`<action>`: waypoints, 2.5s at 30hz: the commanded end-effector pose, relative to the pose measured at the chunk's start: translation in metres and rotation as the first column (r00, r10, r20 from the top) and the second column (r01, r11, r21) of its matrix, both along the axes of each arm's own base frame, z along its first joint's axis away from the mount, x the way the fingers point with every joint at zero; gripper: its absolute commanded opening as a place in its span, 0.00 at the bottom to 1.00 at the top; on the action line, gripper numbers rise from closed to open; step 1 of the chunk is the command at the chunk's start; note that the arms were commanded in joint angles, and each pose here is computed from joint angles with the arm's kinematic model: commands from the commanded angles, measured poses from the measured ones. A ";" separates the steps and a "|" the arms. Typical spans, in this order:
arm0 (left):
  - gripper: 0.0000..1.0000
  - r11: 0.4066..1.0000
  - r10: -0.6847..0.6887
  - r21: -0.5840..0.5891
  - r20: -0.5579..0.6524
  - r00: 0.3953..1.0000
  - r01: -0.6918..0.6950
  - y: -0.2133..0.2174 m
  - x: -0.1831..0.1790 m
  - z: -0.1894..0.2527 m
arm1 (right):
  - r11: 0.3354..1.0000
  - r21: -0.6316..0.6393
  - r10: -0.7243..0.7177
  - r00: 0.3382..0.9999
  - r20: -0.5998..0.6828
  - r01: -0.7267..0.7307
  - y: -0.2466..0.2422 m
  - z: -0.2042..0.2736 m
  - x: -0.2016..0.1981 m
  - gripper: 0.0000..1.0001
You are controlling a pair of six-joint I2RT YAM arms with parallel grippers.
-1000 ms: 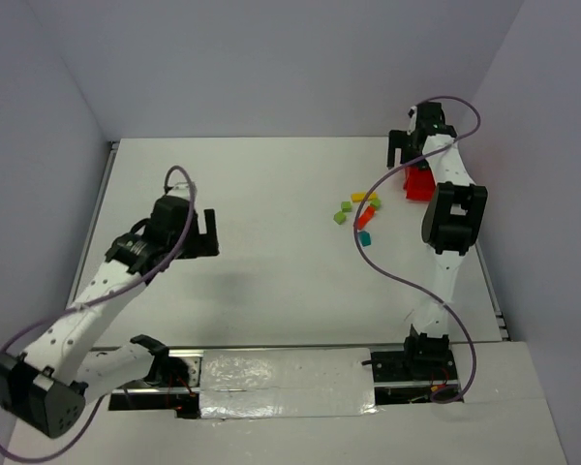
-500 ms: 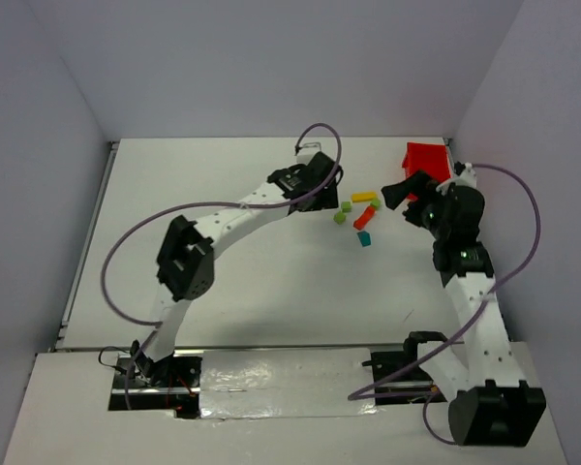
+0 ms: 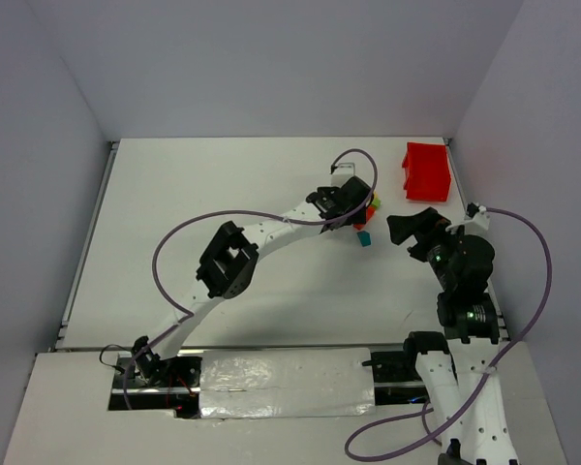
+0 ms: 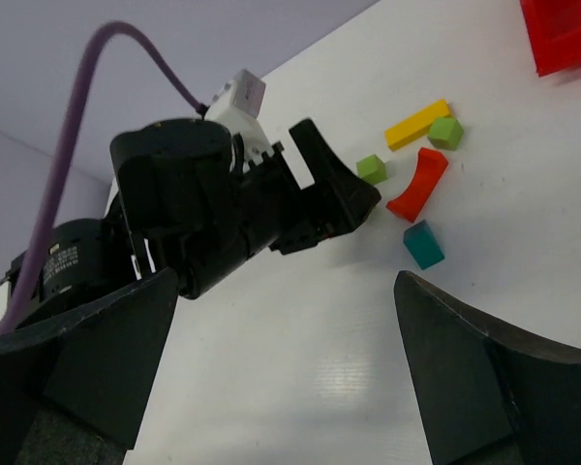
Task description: Build the wood block tower
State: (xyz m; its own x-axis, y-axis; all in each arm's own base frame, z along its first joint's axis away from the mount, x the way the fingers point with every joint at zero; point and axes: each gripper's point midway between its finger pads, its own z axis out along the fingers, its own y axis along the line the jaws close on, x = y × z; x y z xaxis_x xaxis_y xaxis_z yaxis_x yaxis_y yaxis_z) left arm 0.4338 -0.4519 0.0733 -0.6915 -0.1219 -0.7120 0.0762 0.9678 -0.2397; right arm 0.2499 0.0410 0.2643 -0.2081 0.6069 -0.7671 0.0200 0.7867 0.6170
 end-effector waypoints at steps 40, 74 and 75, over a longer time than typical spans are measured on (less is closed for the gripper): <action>0.05 0.919 0.178 0.386 -0.207 0.962 -0.087 0.256 -0.048 -0.073 | 0.981 0.022 0.193 0.981 -0.018 -0.192 0.032 -0.038 0.024 1.00; 0.84 0.786 0.614 0.115 -0.250 0.749 -0.607 0.264 -0.060 -0.060 | 0.846 -0.310 0.219 0.813 -0.539 -0.434 0.121 -0.161 0.158 1.00; 0.91 0.785 0.617 0.118 -0.245 0.748 -0.609 0.265 -0.060 -0.059 | 0.847 -0.325 0.202 0.821 -0.533 -0.420 0.120 -0.156 0.167 1.00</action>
State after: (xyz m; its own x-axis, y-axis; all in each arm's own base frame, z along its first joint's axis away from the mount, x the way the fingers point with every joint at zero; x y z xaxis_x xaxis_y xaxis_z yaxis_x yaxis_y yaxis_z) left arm 0.4029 -0.1919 0.0286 -0.5638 -0.5779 -0.5900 -0.5833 0.7844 -0.2109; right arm 0.4013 0.1684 0.1039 -0.7256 0.1511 -0.6713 -0.0736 0.9530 0.2940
